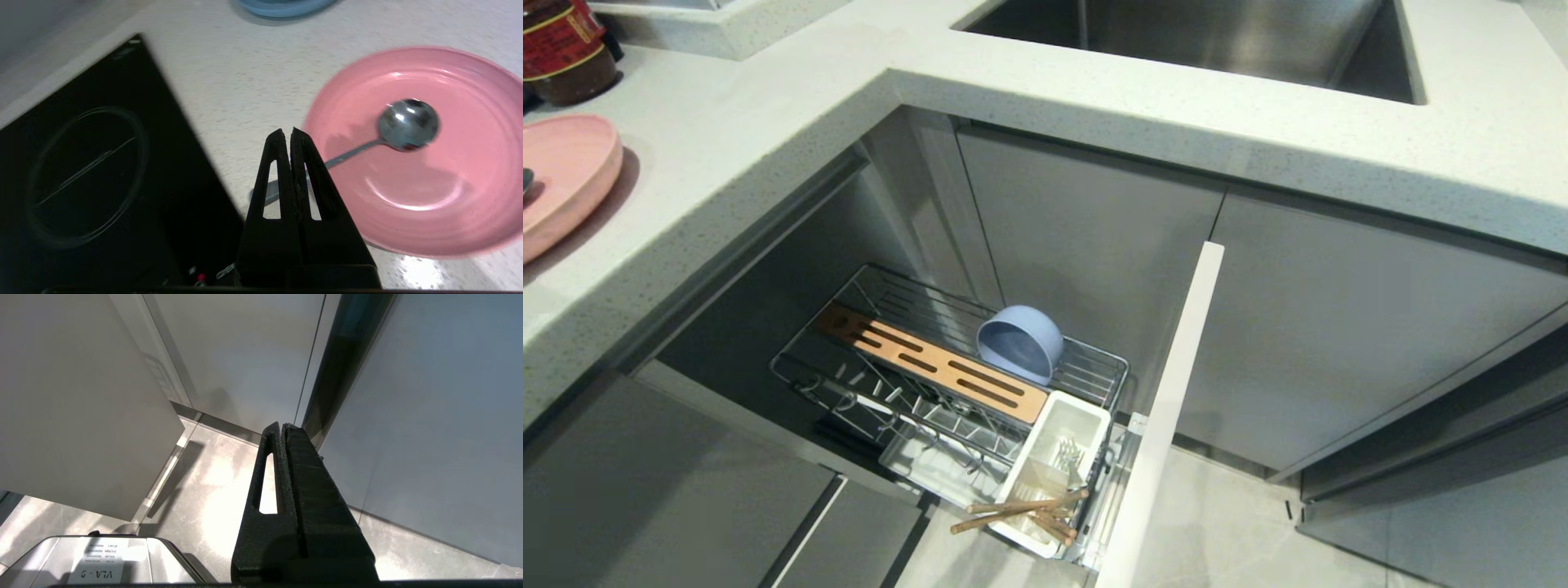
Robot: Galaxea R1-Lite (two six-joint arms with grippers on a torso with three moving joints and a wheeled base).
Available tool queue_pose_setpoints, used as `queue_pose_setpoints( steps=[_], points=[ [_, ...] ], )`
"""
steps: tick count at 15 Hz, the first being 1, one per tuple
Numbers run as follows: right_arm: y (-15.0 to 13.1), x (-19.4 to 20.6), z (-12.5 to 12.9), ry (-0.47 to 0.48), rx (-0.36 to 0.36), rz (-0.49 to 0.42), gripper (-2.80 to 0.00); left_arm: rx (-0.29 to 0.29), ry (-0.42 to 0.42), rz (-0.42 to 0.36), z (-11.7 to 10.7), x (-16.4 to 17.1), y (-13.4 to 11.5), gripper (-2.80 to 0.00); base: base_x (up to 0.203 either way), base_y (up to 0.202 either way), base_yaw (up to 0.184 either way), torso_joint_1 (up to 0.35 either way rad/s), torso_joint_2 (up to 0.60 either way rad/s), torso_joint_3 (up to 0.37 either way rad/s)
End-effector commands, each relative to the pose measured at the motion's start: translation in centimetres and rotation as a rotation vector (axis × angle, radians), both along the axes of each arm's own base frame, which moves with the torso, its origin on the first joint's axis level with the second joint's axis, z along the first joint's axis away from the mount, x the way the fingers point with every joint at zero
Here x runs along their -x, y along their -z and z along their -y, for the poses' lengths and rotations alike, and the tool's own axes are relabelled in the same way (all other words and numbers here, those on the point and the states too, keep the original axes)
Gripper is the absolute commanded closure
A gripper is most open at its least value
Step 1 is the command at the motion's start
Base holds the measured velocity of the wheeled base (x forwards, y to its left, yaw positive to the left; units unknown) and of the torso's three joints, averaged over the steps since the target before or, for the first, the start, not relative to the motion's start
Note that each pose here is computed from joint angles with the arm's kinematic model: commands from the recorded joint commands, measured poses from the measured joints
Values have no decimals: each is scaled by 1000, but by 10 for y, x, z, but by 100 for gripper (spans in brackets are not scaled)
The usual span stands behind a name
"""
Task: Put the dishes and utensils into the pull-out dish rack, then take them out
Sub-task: Pick up the spoon and place it in the cupboard
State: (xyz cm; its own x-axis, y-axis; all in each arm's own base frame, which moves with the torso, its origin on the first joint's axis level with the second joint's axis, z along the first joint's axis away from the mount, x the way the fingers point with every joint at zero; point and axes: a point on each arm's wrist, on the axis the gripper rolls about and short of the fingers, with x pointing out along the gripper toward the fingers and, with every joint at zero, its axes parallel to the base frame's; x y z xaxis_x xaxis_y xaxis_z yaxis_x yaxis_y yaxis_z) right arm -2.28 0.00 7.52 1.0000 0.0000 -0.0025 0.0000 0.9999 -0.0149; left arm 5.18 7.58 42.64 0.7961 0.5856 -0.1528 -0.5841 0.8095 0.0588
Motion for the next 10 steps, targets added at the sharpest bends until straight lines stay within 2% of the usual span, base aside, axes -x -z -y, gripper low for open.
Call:
queue_pose_setpoints(
  steps=[1, 3, 5, 6, 8, 10],
  points=[
    [0, 0, 0, 0, 0, -1, 0, 61, 147, 4, -22, -6, 1, 0, 0, 0, 0, 0, 0, 0],
    [0, 0, 0, 2, 0, -1, 0, 98, 281, -20, -33, -9, 3, 0, 0, 0, 0, 0, 0, 0],
    [0, 0, 0, 0, 0, -1, 0, 75, 376, -70, -48, -11, 12, 0, 0, 0, 0, 0, 0, 0],
    [0, 0, 0, 1, 0, -1, 0, 74, 389, -85, -52, -12, 16, 0, 0, 0, 0, 0, 0, 0],
    [0, 0, 0, 0, 0, -1, 0, 32, 401, -144, -59, -10, 23, 0, 0, 0, 0, 0, 0, 0],
    [0, 0, 0, 2, 0, -1, 0, 32, 409, -173, -67, -10, 29, 0, 0, 0, 0, 0, 0, 0]
  ],
)
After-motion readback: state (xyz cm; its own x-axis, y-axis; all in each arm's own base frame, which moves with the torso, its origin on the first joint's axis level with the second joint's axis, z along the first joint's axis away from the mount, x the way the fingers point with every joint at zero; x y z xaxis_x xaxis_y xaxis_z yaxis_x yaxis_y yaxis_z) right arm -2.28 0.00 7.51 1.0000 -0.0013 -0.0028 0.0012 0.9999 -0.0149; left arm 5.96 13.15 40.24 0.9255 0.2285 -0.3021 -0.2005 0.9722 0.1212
